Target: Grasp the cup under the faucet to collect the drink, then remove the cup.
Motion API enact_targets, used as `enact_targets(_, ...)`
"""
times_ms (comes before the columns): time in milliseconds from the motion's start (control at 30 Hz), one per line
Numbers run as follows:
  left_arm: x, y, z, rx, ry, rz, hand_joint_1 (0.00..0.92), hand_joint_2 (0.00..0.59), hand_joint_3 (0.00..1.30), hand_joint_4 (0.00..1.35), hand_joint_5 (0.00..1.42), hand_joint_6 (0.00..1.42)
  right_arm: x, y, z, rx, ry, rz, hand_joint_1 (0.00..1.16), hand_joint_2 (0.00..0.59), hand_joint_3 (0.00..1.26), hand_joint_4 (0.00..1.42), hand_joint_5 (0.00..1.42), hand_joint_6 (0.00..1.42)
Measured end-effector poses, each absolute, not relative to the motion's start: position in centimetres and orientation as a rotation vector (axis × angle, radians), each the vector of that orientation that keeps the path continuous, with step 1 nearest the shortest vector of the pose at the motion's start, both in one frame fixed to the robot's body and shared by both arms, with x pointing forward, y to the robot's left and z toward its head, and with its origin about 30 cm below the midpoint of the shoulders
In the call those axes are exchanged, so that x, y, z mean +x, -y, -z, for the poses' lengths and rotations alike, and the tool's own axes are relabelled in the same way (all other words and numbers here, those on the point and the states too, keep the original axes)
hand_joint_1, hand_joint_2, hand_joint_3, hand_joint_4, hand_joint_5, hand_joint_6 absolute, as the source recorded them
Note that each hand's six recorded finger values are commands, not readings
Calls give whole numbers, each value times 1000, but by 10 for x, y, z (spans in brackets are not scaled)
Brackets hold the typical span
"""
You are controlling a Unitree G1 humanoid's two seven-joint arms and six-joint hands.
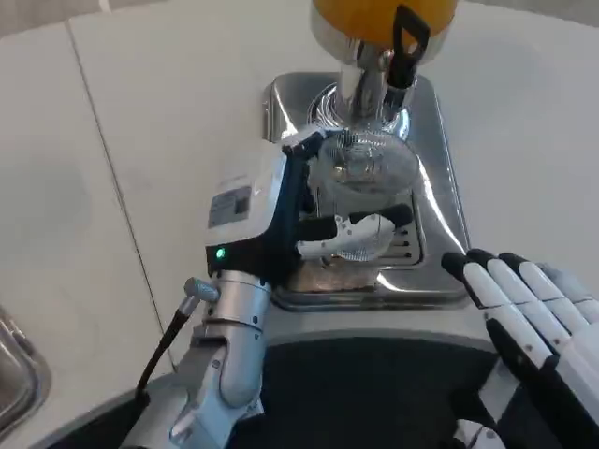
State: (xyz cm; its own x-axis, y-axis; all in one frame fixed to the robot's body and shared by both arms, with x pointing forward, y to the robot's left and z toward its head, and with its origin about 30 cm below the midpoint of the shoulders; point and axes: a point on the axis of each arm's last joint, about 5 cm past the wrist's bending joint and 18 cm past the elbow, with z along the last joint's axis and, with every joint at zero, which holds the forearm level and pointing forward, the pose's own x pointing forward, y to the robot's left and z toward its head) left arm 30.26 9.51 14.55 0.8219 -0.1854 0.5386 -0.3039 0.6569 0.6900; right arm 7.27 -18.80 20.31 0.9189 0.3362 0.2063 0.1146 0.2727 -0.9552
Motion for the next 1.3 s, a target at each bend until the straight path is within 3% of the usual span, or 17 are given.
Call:
enact_targets(233,303,-98,-146,858,624,-55,169,0,182,197,578,719,73,187,-203,-1288,410,-167,173,543,0,0,0,32)
enact_targets(367,303,-98,-146,864,626,-52,159,0,77,44,388,419,75,186,-204,-1285,409,-167,170,541,0,0,0,33)
enact_targets(467,302,-98,-147,866,626,-39,110,0,19,0,302,319,77,186,-204,-1282,410,-169,165,543,0,0,0,33)
enact_targets(1067,294,-115,-174,770,704,-93,0,0,14,0,292,288,78,181,-203,-1257,419,-189,144,544,0,0,0,33)
enact_targets(1300,281,-154,-187,869,748,-145,0,0,0,0,263,270,76,181,-202,-1239,418,-172,140,544,0,0,0,33)
